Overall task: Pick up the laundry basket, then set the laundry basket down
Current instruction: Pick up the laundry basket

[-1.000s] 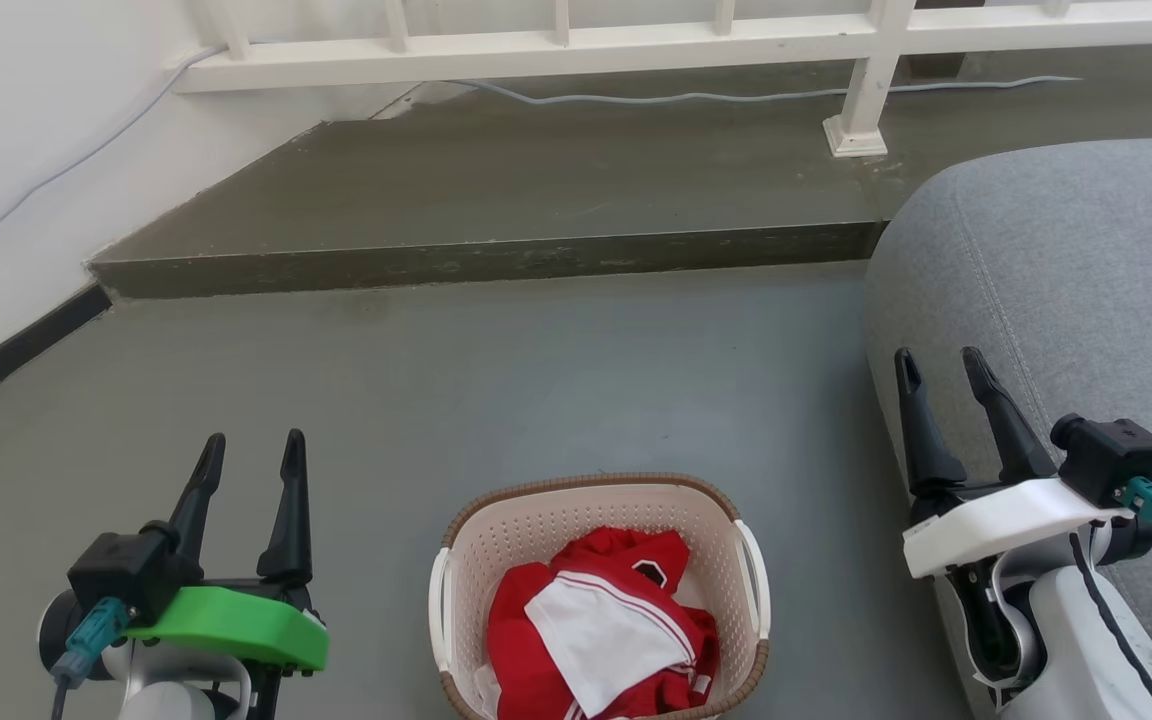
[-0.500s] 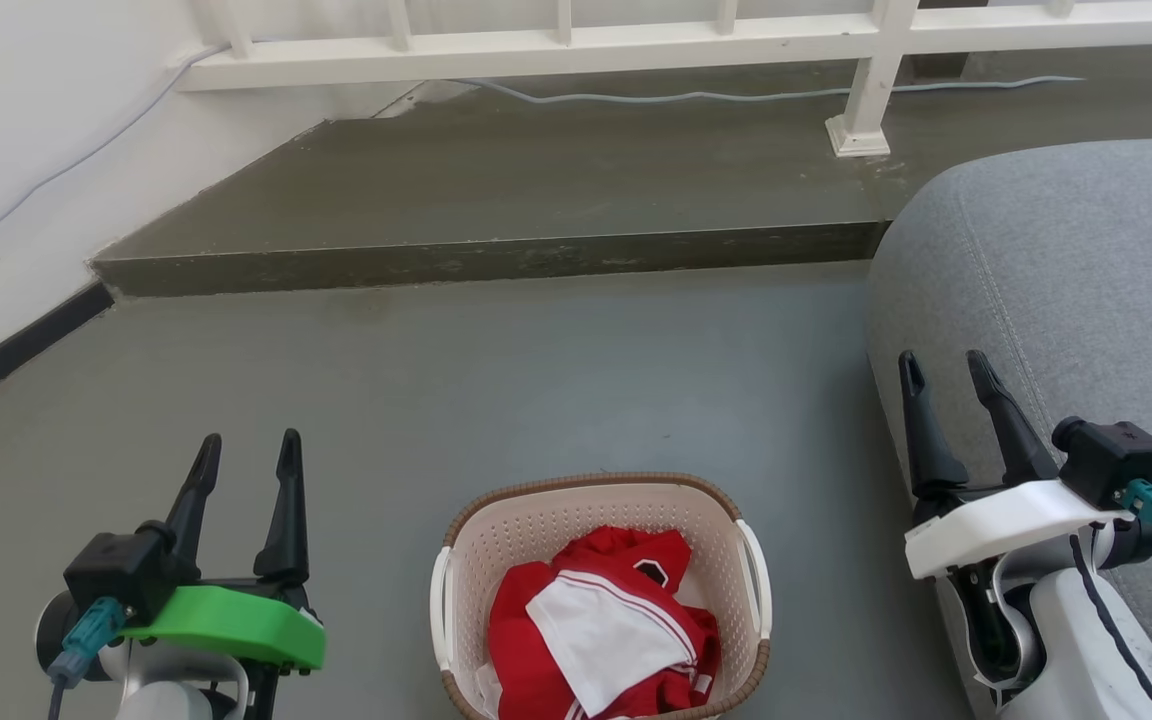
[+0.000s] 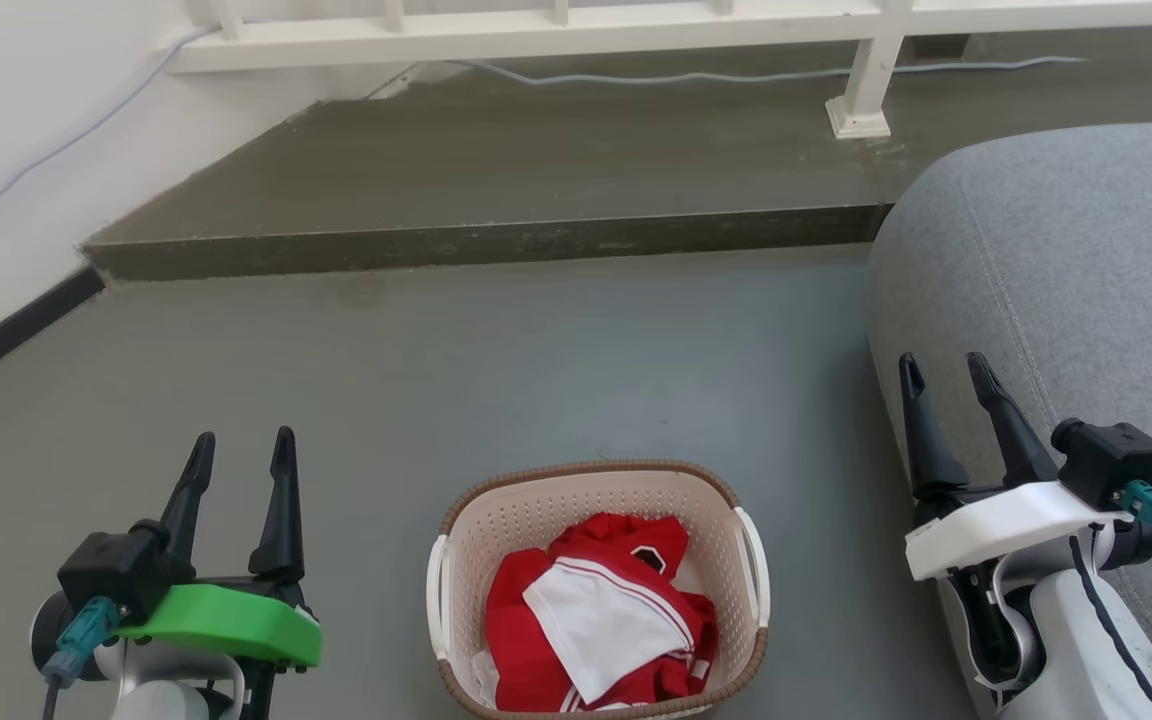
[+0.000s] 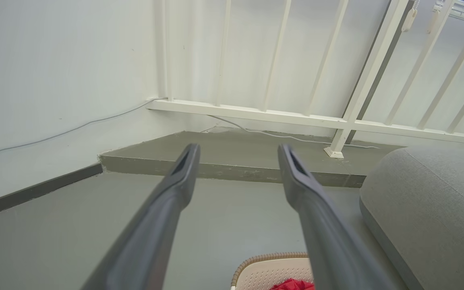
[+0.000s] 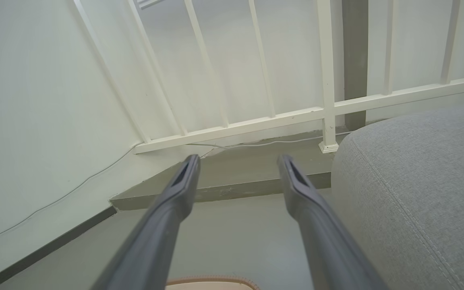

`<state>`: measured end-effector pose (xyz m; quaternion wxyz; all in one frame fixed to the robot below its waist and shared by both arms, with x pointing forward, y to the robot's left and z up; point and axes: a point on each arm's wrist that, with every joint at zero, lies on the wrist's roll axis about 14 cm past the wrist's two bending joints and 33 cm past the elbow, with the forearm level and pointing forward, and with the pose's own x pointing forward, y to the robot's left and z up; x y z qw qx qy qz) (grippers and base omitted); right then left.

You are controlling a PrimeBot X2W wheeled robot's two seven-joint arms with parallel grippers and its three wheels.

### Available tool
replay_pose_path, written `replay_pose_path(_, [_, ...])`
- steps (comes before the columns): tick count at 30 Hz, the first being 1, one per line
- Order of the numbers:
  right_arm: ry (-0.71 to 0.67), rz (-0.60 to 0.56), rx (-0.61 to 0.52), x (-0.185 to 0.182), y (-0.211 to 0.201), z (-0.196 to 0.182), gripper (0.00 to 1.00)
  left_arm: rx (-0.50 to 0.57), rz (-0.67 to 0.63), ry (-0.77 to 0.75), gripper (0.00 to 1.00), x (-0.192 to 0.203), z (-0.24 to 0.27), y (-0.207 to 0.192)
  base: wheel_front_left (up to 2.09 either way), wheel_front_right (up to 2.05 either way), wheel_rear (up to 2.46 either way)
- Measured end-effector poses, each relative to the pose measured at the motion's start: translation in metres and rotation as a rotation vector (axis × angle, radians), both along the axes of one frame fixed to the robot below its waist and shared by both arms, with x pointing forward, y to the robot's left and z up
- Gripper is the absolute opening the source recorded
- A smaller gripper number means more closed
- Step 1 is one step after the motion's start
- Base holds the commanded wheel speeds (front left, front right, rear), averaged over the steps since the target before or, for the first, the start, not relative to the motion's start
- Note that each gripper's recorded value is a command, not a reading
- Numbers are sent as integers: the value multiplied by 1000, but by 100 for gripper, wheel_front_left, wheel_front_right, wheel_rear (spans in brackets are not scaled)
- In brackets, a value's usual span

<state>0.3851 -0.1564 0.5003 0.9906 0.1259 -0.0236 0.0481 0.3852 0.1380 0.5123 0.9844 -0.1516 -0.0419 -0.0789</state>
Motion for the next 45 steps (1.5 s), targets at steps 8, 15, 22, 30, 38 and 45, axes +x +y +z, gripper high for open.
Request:
replay_pose_path(8, [50, -7, -8, 5, -3, -17, 100, -3, -20, 29, 100, 12, -11, -7, 0, 0, 0])
replay_pose_path(15, [103, -21, -9, 16, -7, -37, 100, -8, -51, 62, 100, 27, -25, -18, 0, 0, 0])
replay_pose_path(22, [182, -24, -12, 31, -9, -66, 100, -10, -83, 149, 100, 44, -59, -30, 0, 0, 0])
replay_pose_path(30, [296, -12, -15, 42, -6, -110, 100, -13, -100, 262, 100, 59, -102, -37, 0, 0, 0])
replay_pose_path(38, [442, 3, -22, 46, -2, -164, 100, -15, -144, 400, 100, 65, -154, -51, 0, 0, 0])
replay_pose_path(45, [554, 39, -31, 49, 8, -208, 100, -27, -177, 538, 100, 61, -202, -60, 0, 0, 0])
